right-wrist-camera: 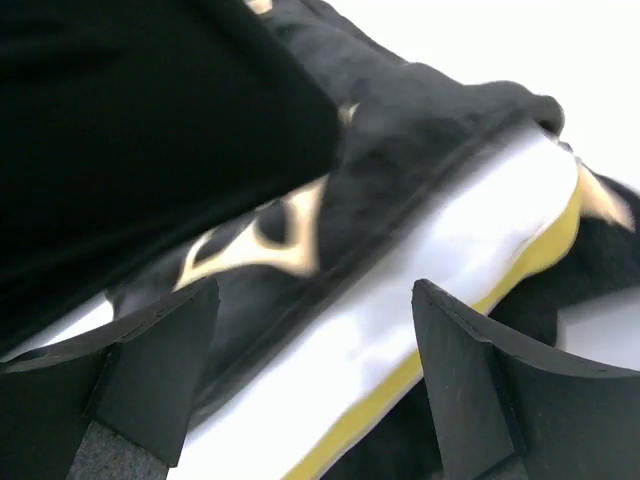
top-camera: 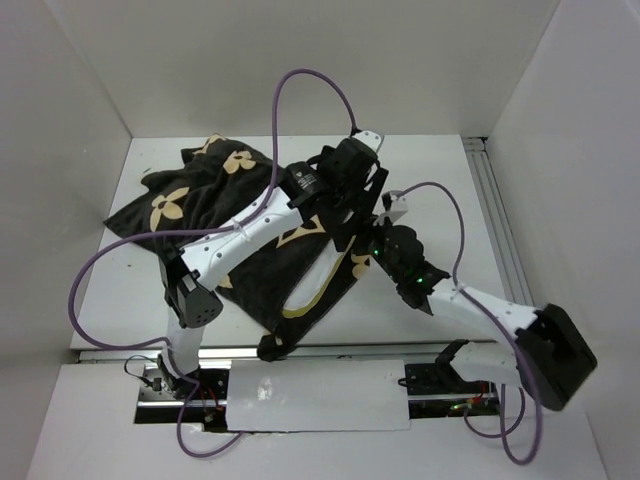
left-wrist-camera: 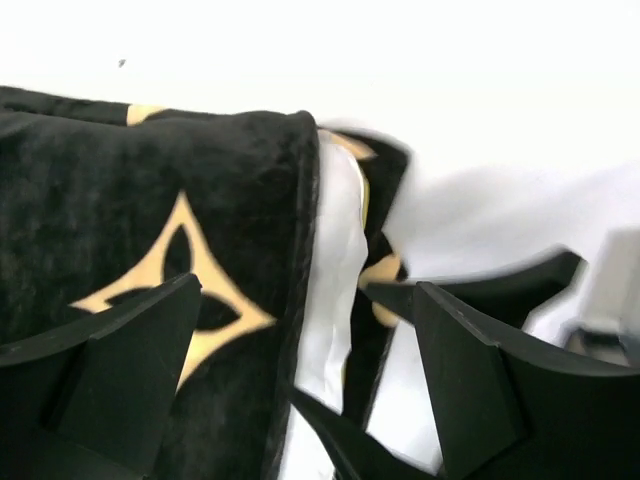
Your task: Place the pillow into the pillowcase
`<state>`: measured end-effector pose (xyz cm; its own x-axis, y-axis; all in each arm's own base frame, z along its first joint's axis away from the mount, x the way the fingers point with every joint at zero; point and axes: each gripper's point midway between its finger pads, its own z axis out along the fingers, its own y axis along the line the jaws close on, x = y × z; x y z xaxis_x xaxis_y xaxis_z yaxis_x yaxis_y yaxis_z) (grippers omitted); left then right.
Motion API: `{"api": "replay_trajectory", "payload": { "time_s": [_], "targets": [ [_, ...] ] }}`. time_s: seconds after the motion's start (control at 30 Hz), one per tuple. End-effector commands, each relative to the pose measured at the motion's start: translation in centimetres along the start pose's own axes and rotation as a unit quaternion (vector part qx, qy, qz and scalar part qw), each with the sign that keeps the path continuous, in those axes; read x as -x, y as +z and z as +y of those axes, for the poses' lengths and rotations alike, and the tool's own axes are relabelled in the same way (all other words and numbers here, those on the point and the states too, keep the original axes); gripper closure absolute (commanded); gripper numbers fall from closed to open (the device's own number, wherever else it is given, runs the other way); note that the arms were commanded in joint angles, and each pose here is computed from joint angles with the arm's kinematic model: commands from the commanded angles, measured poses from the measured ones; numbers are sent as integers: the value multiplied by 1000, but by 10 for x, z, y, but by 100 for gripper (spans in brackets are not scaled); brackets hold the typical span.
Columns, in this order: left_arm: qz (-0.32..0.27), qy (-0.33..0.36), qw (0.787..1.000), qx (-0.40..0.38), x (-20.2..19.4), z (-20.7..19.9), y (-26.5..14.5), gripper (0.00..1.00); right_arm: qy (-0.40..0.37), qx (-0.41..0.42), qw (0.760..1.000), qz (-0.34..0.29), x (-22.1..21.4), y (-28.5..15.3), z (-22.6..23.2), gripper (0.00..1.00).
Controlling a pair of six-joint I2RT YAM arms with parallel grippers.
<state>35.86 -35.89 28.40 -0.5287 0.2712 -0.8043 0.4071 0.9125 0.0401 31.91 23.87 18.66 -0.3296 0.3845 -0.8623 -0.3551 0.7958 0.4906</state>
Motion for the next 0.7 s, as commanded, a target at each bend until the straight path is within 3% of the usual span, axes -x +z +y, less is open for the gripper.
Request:
{"api": "replay_trajectory", "payload": {
  "time_s": [0.0,0.03,0.2,0.37,0.43,0.67],
  "targets": [
    [-29,-23,999,-32,19,-14,2,0,-8,-118,988,100,-12,-41,-38,15],
    [-21,-23,999,-26,13,-7,3,0,1,-164,980,111,-10,-57,-54,14],
    [11,-15,1000,-1,-20,9,-3,0,11,-204,970,133,-24,-84,-80,14],
    [102,23,994,45,-111,24,8,0,21,-243,962,120,-20,-99,-107,14],
    [131,35,990,47,-142,20,8,0,25,-217,968,119,-16,-93,-100,14],
    [192,69,977,64,-191,14,42,0,20,-171,973,152,-28,-82,-100,14]
  ]
}}
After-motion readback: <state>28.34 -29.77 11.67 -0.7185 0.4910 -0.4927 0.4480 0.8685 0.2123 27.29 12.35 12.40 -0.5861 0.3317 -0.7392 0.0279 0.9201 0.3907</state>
